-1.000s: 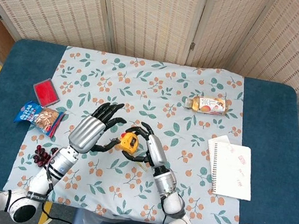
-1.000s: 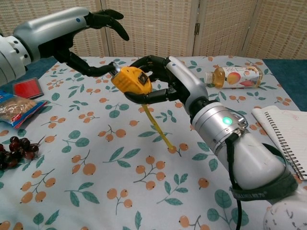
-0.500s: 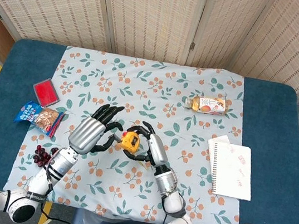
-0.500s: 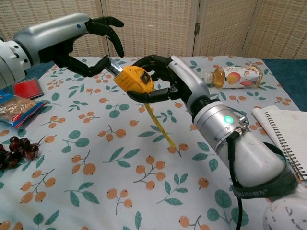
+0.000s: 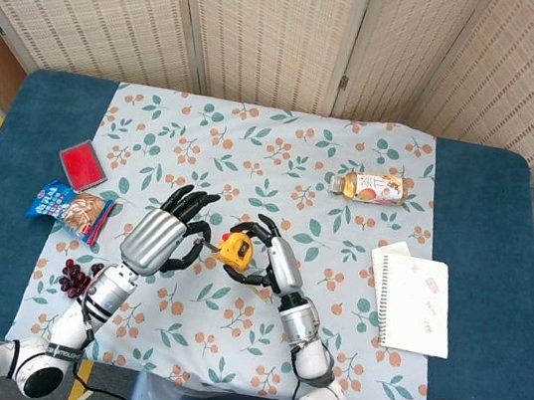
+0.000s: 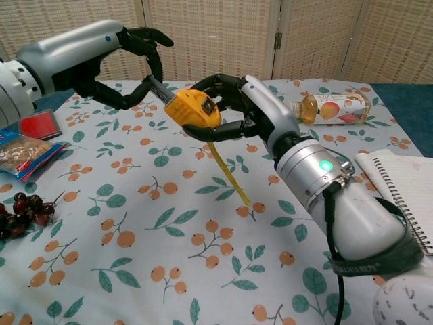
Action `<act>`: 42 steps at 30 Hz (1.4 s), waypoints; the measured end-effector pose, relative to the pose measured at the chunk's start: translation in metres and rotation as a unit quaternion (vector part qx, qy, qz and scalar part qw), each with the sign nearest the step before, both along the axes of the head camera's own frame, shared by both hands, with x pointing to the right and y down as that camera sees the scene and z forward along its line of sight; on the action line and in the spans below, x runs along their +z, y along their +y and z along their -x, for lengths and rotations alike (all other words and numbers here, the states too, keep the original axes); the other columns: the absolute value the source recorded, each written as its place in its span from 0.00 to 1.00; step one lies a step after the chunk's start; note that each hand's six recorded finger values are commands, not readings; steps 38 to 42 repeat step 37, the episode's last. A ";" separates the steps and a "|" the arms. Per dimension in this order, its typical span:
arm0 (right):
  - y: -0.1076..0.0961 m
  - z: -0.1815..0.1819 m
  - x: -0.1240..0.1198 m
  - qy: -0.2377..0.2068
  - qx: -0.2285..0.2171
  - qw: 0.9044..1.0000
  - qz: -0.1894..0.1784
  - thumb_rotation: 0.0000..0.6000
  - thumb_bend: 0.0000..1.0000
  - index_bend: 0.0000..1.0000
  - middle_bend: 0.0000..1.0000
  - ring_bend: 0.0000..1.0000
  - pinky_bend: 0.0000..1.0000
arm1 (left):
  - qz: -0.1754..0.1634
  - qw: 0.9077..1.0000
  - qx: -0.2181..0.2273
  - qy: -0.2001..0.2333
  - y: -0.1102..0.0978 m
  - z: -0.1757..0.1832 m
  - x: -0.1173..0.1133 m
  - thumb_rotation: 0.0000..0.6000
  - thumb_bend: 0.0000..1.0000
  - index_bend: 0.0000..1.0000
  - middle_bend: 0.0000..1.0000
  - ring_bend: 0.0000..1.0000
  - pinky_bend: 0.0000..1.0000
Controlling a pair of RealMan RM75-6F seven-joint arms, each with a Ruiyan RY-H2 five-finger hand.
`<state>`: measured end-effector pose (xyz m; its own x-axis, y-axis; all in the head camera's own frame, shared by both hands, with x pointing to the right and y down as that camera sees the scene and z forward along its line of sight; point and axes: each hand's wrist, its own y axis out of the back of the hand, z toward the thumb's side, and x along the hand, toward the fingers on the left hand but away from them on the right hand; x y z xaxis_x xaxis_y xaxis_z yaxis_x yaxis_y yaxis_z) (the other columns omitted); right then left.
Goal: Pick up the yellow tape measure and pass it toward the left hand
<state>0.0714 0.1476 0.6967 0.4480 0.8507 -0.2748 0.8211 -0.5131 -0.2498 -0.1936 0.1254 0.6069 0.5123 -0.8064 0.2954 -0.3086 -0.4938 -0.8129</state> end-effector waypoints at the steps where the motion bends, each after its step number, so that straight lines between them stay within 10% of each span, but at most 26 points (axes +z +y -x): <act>1: 0.000 -0.001 0.000 0.003 -0.001 1.000 -0.002 1.00 0.38 0.59 0.47 0.39 0.07 | -0.004 1.000 -0.002 0.001 0.000 0.001 0.000 1.00 0.61 0.58 0.16 0.14 0.00; 14: -0.005 -0.045 0.003 0.059 -0.011 0.998 -0.021 1.00 0.38 0.59 0.47 0.39 0.07 | -0.042 0.998 -0.045 0.021 -0.009 0.040 -0.002 1.00 0.61 0.59 0.21 0.19 0.00; 42: 0.018 -0.208 0.009 0.189 0.006 0.982 0.003 1.00 0.38 0.59 0.48 0.39 0.07 | -0.004 0.988 -0.151 0.017 -0.033 0.154 0.037 1.00 0.61 0.58 0.22 0.20 0.00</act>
